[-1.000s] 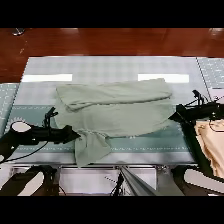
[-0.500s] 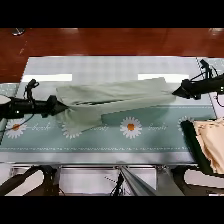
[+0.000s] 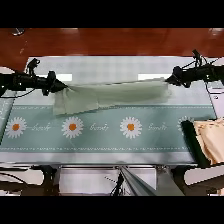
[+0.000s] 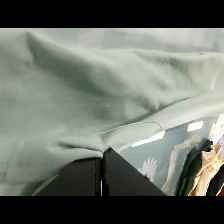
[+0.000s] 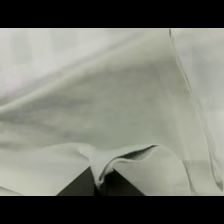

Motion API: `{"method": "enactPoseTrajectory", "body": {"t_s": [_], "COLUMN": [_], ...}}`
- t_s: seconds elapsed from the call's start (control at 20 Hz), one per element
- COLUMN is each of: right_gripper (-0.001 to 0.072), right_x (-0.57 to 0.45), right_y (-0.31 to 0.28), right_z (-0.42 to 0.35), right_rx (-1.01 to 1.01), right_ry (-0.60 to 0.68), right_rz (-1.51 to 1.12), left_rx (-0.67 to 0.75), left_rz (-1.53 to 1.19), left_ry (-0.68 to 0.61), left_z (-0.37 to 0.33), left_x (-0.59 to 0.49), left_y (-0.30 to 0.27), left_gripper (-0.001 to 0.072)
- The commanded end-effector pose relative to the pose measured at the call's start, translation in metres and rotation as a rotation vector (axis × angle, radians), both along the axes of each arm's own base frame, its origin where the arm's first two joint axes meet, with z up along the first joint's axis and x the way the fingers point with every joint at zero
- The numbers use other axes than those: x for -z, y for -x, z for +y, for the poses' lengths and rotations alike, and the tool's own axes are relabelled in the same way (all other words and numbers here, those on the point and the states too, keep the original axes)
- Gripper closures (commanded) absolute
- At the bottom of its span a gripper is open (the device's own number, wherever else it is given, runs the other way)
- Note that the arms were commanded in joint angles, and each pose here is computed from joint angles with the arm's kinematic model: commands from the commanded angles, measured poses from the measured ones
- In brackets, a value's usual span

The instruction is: Fold the shirts.

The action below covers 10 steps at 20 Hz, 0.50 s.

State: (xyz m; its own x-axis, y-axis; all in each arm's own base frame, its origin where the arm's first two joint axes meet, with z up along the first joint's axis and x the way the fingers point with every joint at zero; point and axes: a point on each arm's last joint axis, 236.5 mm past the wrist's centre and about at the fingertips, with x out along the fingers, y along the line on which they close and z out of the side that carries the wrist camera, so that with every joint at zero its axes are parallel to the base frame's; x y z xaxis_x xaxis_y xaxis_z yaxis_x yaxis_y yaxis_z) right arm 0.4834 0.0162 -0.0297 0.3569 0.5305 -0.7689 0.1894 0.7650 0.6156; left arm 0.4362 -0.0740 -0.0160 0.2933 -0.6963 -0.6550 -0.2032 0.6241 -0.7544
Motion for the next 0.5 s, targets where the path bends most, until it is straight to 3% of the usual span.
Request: {"method": "enactPoseTrajectory", "body": {"t_s": [0.0, 0.1, 0.15, 0.2, 0.25, 0.35, 0.45], "right_gripper": [0.0677, 0.0676, 0.0571, 0.0234, 0.009, 0.009, 0.009], "right_x": [0.011, 0.018, 0.021, 0.022, 0.019, 0.01, 0.006], "right_y": [-0.021, -0.025, -0.025, -0.026, -0.026, -0.022, -0.009], "right_z": [0.004, 0.007, 0.009, 0.009, 0.007, -0.009, -0.033], "right_rx": [0.034, 0.04, 0.03, 0.03, 0.017, 0.002, 0.015], "right_ry": [-0.055, -0.079, -0.083, -0.081, -0.07, -0.057, -0.074], "right_rz": [-0.009, -0.009, -0.011, -0.013, -0.032, -0.058, -0.031], "left_rx": [0.003, -0.017, -0.018, -0.018, -0.007, 0.039, 0.041], "left_rz": [0.017, 0.013, 0.02, 0.027, 0.043, 0.111, 0.255], "left_ry": [-0.006, -0.017, -0.017, -0.015, -0.006, -0.06, -0.221], "left_z": [0.002, 0.004, 0.004, 0.005, 0.004, 0.026, 0.074], "left_x": [0.019, 0.027, 0.031, 0.034, 0.034, 0.037, 0.048], "left_y": [-0.019, -0.027, -0.027, -0.026, -0.022, 0.0, 0.041], "left_gripper": [0.0686, 0.0686, 0.0659, 0.0367, 0.0014, 0.0005, 0.0005]}}
